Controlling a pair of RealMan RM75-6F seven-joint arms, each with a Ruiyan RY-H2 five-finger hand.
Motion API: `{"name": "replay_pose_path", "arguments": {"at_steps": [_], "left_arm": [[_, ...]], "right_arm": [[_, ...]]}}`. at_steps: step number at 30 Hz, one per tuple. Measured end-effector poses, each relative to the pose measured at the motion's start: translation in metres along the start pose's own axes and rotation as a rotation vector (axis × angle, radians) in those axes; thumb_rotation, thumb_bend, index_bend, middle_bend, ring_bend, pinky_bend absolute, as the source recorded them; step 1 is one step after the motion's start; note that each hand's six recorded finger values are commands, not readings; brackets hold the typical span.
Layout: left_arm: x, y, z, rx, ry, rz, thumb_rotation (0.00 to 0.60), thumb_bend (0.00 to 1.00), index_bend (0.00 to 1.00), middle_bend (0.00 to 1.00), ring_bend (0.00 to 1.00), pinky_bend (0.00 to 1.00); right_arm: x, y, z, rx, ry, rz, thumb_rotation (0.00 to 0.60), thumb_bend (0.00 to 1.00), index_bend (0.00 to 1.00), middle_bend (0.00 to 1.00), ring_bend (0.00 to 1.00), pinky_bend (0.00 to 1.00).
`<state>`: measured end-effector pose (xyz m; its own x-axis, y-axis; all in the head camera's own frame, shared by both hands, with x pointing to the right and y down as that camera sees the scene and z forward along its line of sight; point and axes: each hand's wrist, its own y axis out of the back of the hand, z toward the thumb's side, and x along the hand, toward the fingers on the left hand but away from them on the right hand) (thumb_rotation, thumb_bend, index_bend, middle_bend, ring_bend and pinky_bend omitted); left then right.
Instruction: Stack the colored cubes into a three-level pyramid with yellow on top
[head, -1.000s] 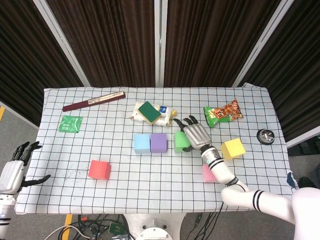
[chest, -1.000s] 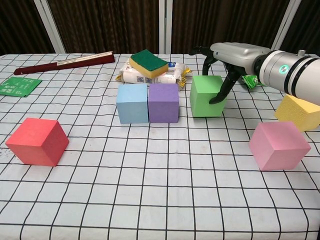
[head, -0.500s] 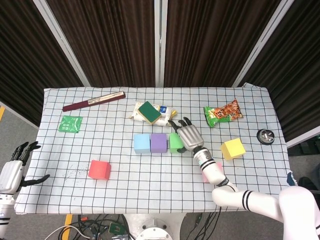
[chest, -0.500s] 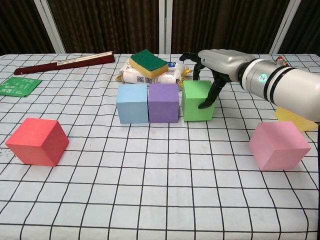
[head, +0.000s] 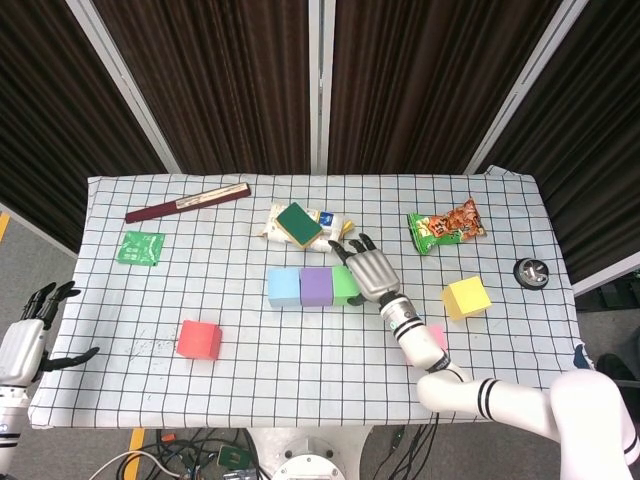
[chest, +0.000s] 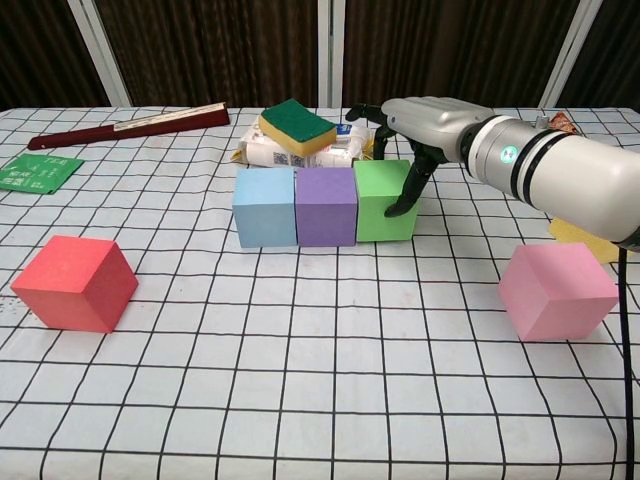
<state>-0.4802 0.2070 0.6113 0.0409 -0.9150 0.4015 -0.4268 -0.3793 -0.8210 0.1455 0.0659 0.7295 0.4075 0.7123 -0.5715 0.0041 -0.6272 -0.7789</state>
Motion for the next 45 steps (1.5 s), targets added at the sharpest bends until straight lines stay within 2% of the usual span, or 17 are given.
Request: {"name": "replay_pose_path", "arguments": {"at_steps": [18,35,45], "left_arm": [[0.0007,-0.0008,-0.0036,-0.014,0.011,-0.01,0.6,0.0,0.08,0.19,0.01,0.05],[0.0014,-0.0021,-0.0061,-0.026,0.017,-0.014,0.6,0.0,0.08,0.19,0.01,0.05],[0.0011,-0.0027,-0.007,-0.027,0.02,-0.017,0.6,0.0,0.08,0.19,0.01,0.05]], "right_arm": [[-0.0062,-0.0008,0.0049,0.012,0.01,-0.01,0.6,0.12,0.0,0.56,0.12,0.0],[-0.0074,-0.0048,0.0044,-0.025,0.002,-0.016,0.6,0.12,0.0,0.55,0.12,0.0],[-0.0078,-0.0085,0.005,-0.033,0.004,-0.002,0.6,0.05,0.0,0.49,0.12,0.0]]}}
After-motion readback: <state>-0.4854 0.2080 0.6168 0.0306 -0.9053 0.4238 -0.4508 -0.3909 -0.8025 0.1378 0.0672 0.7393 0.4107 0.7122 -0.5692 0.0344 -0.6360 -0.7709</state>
